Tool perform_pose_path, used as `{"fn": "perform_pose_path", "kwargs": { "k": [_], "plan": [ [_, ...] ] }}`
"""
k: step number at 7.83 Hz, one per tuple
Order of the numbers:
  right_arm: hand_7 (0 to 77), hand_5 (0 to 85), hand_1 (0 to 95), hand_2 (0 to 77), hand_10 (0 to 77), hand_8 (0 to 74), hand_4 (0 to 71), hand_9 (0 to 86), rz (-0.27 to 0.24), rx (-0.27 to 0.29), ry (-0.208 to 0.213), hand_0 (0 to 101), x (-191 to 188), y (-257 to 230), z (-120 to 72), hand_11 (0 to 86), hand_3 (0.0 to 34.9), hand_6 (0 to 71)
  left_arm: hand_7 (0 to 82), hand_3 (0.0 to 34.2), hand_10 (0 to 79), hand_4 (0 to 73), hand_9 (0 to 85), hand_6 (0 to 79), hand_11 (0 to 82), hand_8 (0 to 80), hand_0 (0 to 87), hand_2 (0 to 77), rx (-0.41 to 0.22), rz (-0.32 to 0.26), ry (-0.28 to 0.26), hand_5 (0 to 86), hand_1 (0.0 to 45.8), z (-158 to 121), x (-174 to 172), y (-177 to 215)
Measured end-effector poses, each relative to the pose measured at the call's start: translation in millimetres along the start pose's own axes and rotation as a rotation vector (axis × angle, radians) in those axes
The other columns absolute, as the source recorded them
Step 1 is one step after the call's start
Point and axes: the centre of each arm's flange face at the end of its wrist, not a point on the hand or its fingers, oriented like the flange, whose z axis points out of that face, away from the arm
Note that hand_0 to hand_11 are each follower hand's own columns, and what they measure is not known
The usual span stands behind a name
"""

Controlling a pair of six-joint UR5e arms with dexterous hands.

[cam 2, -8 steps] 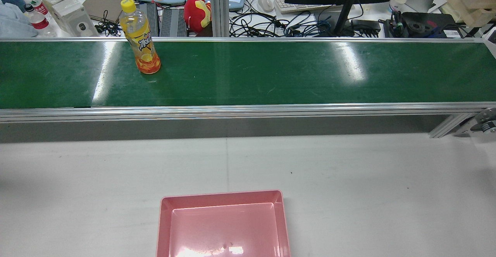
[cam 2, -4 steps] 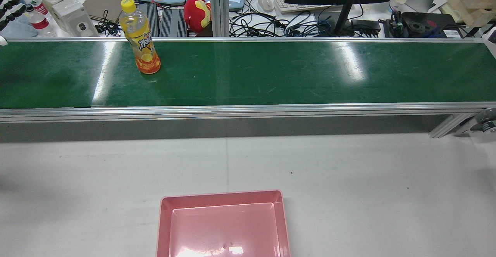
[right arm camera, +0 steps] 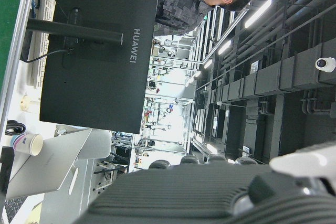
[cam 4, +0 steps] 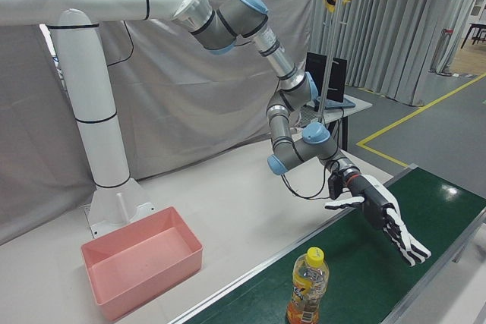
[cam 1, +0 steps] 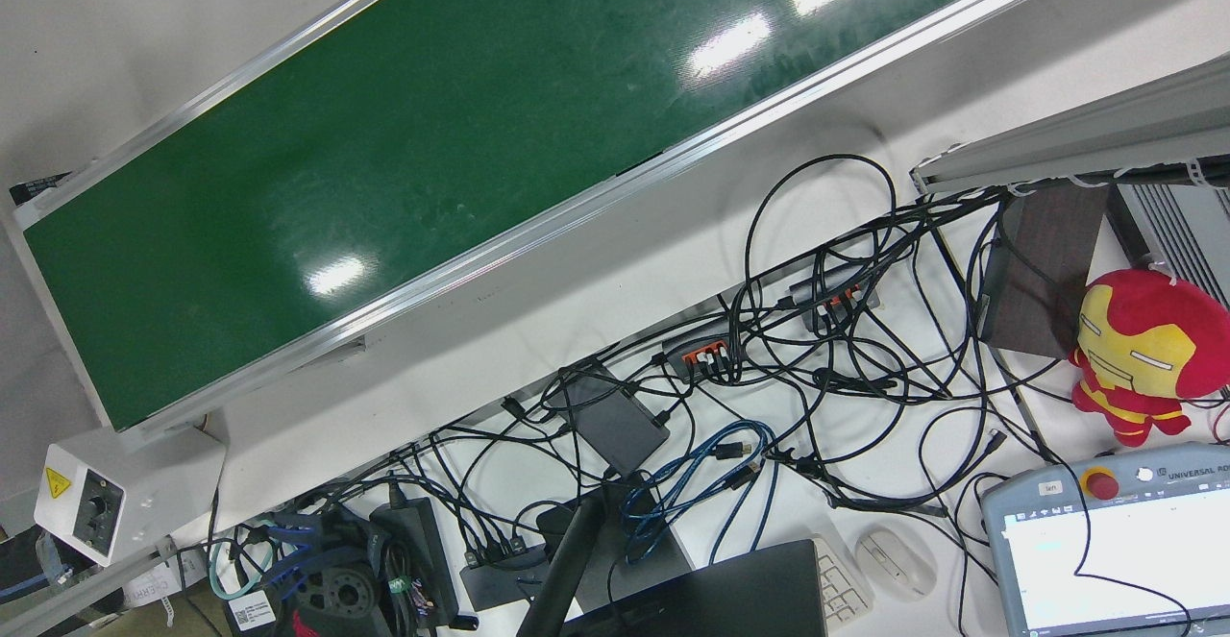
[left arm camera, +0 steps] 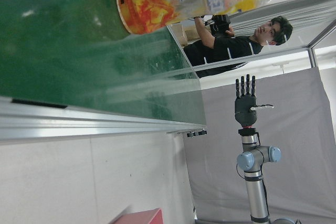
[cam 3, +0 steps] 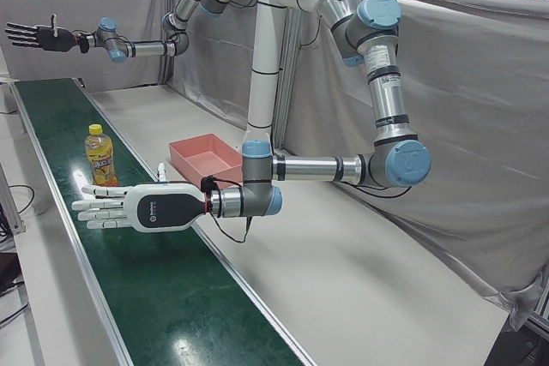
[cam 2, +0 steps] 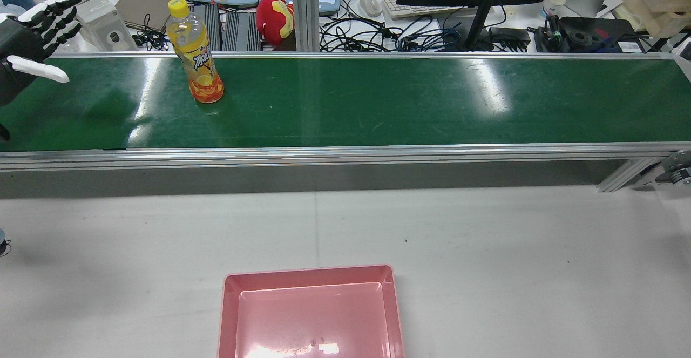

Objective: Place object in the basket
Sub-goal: 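Reach the left hand toward the yellow juice bottle on the conveyor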

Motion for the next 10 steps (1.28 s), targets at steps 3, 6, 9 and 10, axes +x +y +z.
{"fn": "perform_pose_path", "kwargs": {
  "k": [3,6,9,10],
  "plan": [
    [0.5,0.0,0.0,0.5,0.0,0.0,0.0,0.0,0.0,-0.001,-0.001,0,0.1,0.7,0.4,0.0,0.3,0.0,0.5,0.0,3.8,9.3,4.4,0.5,7.1,2.7,58.0,0.0,-0.023,0.008,-0.035,14.7,12.5,26.2,-25.3,30.9],
    [0.5,0.0,0.0,0.5,0.0,0.0,0.0,0.0,0.0,-0.002,0.0,0,0.0,1.1,0.6,0.0,0.3,0.0,0.5,0.0,3.3,9.3,4.4,0.5,7.1,2.7,57.9,0.0,-0.03,-0.012,-0.051,15.8,12.5,49.4,-70.2,60.4],
    [0.5,0.0,0.0,0.5,0.0,0.0,0.0,0.0,0.0,-0.003,0.0,0,-0.2,1.6,0.7,0.0,0.3,0.0,0.5,0.0,3.3,9.3,4.4,0.5,7.1,2.2,58.0,0.0,-0.044,-0.022,-0.05,16.9,13.6,76.2,-77.5,89.1],
    [0.5,0.0,0.0,0.5,0.0,0.0,0.0,0.0,0.0,-0.004,0.0,0,-0.2,1.7,0.7,0.0,0.3,0.0,0.5,0.0,3.3,9.8,4.4,0.5,7.1,2.2,58.0,0.0,-0.053,-0.025,-0.05,16.9,13.6,89.7,-77.9,106.4]
  ]
}}
